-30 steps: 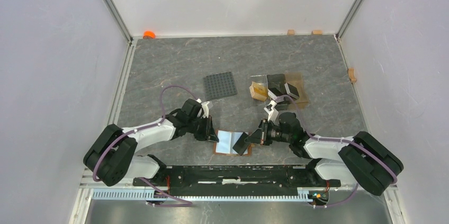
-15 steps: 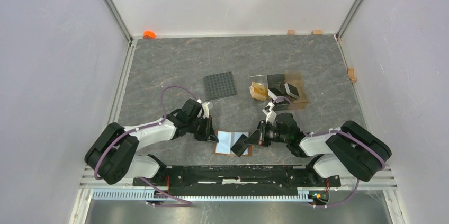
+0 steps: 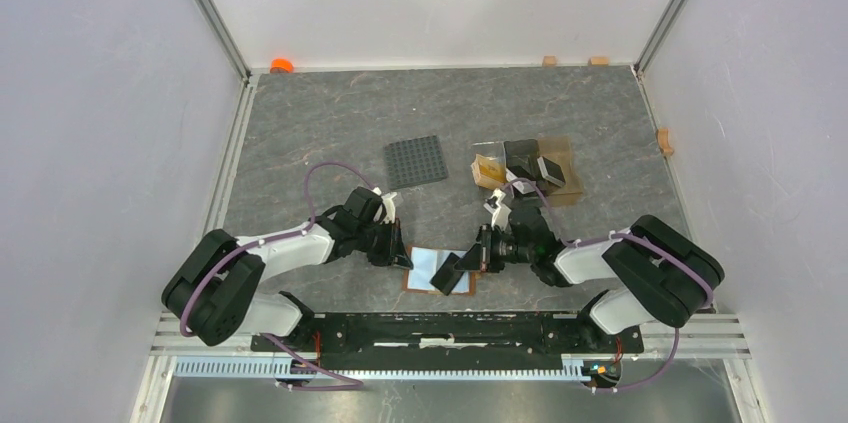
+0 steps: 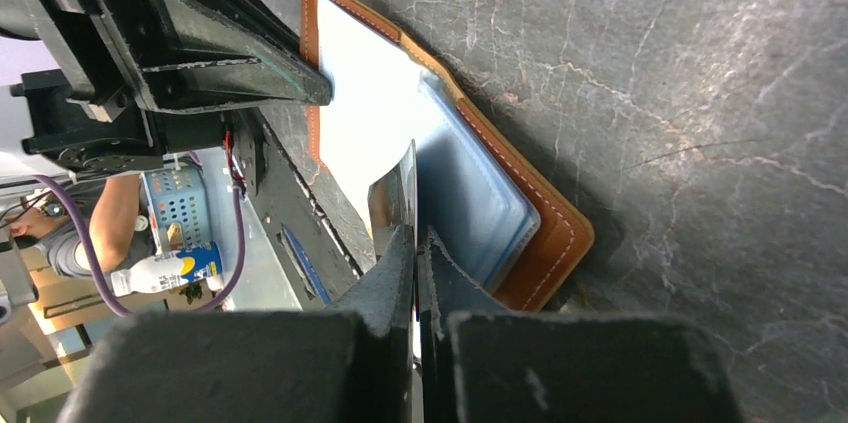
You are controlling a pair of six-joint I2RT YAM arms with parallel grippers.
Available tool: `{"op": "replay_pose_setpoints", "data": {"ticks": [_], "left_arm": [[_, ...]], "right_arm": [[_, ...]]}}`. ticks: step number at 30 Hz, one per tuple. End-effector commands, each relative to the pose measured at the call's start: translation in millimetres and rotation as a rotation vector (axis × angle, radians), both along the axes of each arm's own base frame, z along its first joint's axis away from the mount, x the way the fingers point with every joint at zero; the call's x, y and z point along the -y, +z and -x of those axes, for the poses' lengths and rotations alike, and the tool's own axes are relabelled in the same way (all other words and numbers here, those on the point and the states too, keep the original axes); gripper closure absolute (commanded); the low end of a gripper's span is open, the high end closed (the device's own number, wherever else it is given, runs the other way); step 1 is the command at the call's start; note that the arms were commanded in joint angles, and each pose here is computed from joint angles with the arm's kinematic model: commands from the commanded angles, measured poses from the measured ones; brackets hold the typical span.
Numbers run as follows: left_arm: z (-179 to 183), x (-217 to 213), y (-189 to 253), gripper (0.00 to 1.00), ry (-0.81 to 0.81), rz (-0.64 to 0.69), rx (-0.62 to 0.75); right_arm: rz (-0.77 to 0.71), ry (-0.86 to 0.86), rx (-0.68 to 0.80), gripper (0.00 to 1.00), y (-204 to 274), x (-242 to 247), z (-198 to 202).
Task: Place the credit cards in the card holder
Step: Insert the credit card into the card holder.
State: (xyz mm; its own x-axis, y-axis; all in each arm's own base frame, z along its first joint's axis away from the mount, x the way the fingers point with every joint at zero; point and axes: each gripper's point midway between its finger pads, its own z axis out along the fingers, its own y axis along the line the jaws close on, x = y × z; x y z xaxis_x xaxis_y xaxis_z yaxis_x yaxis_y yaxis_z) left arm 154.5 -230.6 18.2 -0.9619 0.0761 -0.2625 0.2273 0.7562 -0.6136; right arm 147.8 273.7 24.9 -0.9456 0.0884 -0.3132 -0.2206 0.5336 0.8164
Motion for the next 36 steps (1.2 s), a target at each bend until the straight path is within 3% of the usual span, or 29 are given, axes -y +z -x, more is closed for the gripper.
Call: {"op": "replay_pose_setpoints", "data": {"ticks": [1, 36], "left_arm": [[-2.6, 4.5, 1.1, 0.87, -0.012, 0.017, 0.014], [-5.1, 10.3, 3.9, 0.89, -0.04, 0.046, 0.034]], "right_arm": [[0.078, 0.016, 0.006, 1.0, -15.7, 3.2, -2.1], [0.413, 0.221, -0.162, 1.0, -80.6, 26.6, 14.0]]}}
